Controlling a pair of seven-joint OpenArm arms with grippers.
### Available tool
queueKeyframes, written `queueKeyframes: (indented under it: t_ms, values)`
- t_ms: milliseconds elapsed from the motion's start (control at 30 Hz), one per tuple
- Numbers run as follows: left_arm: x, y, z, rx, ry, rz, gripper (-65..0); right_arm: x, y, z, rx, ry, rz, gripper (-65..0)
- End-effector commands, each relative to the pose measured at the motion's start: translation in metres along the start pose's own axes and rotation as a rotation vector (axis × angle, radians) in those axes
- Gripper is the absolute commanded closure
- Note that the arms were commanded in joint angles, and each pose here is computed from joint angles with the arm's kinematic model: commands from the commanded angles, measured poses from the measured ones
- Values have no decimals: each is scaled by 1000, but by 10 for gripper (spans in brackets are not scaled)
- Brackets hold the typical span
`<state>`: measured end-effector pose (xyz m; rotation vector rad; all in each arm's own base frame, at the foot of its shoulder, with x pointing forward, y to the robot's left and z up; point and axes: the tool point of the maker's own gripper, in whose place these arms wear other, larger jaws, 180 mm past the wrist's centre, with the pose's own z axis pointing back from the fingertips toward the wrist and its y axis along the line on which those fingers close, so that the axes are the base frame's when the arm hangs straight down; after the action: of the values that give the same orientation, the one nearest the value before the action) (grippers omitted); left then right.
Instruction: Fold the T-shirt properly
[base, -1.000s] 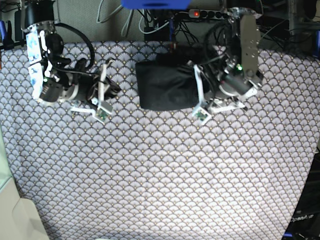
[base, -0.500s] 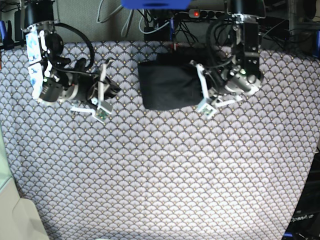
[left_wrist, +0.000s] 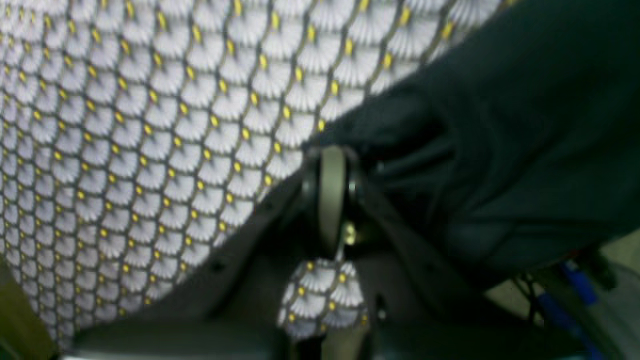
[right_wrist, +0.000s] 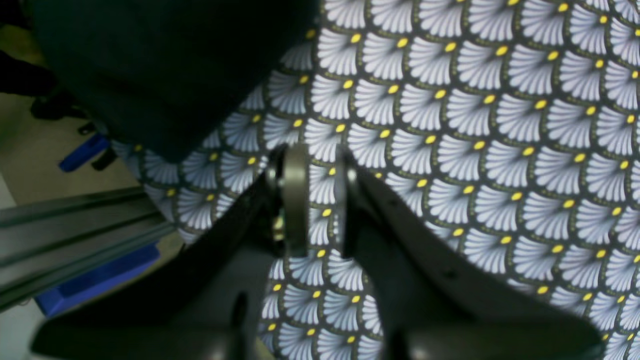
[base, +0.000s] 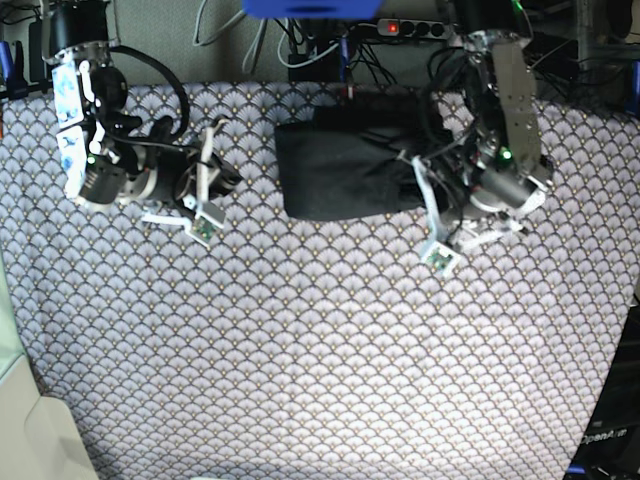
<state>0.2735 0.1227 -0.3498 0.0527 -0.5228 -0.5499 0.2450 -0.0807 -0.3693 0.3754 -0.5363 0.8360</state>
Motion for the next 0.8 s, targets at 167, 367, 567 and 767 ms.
queueKeyframes:
  t_ms: [167, 367, 567, 767]
  values:
    - [-48, 6, 3, 18, 102, -50, 0, 15, -7, 7, -17, -46, 24, -73]
    - [-93, 0, 6, 1, 211, -84, 0, 34, -21, 13, -50, -79, 52, -73]
    - [-110, -23, 4, -55, 255, -120, 0, 40, -23, 15, -57, -90, 59, -73]
    - [-108, -54, 0, -131, 256, -226, 0, 44, -19, 12, -46, -103, 55, -73]
